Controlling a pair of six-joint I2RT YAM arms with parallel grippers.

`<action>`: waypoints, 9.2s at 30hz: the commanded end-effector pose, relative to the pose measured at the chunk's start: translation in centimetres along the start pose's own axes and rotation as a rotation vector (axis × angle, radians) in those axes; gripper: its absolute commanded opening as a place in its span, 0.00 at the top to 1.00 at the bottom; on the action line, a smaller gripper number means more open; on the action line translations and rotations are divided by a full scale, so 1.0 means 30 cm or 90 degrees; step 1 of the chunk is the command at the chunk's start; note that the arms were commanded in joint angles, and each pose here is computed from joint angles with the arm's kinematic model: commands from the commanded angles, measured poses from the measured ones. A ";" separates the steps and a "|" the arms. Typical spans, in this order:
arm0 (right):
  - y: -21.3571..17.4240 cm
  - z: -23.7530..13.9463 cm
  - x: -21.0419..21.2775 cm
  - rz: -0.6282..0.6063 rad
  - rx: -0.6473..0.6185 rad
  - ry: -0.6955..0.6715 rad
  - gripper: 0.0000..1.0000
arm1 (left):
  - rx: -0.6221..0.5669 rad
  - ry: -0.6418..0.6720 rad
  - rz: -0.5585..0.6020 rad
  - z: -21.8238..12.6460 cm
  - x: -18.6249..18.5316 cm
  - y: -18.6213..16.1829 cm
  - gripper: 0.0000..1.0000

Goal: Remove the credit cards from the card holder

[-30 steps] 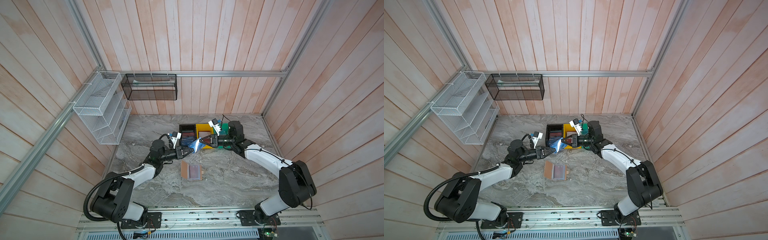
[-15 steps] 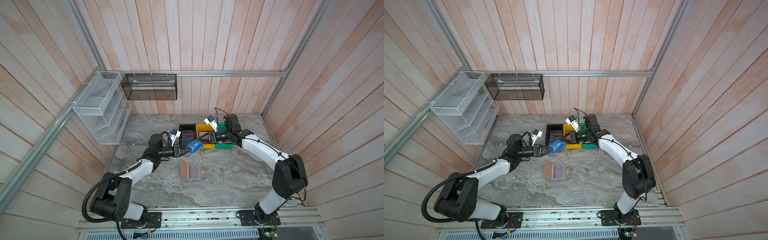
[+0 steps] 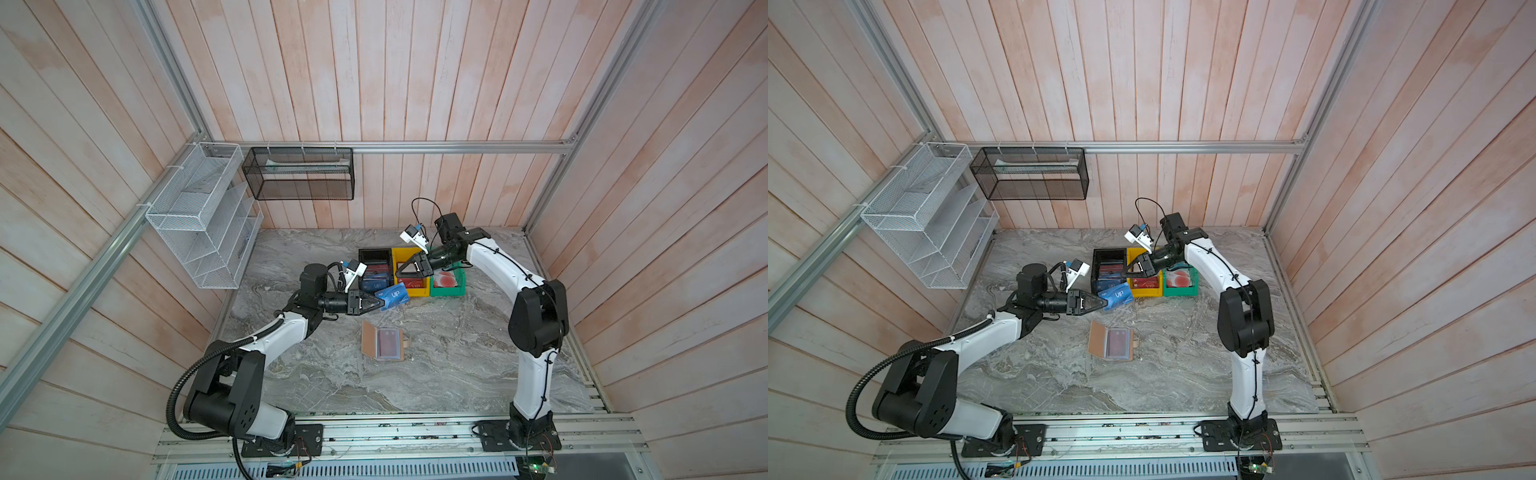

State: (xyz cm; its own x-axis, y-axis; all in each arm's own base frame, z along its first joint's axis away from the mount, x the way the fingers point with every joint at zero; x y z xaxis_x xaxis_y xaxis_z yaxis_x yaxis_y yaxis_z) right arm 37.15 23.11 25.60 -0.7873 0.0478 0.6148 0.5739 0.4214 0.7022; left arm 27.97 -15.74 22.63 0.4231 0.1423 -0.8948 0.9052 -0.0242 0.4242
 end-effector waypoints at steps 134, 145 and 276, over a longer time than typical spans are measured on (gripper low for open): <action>0.104 0.189 -0.250 -0.161 0.113 -0.161 1.00 | -0.054 0.110 -0.045 -0.045 0.120 -0.142 0.46; 0.066 0.227 -0.285 -0.181 0.111 -0.152 1.00 | -0.038 0.135 -0.072 -0.041 0.180 -0.175 0.47; -0.569 0.361 -0.009 0.108 0.165 -0.294 1.00 | -0.040 0.248 -0.243 -0.087 0.428 -0.305 0.92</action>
State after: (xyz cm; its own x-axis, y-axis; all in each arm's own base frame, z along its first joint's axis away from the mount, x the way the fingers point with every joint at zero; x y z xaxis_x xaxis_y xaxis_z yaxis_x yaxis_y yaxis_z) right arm 25.28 25.17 10.31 -0.7402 0.4934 0.4569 0.6723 0.5580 0.4866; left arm 24.87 -11.32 7.97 0.0040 0.4665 -0.8845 0.9840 0.1555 0.0865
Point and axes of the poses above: each gripper's point midway between its finger pads, its own z axis out along the fingers, its own x axis along the line the jaws close on, y = z × x, the point moved 10 cm from there along -z, back along the fingers, and after that the axes turned 7 degrees about -z, right-handed, at the moved point
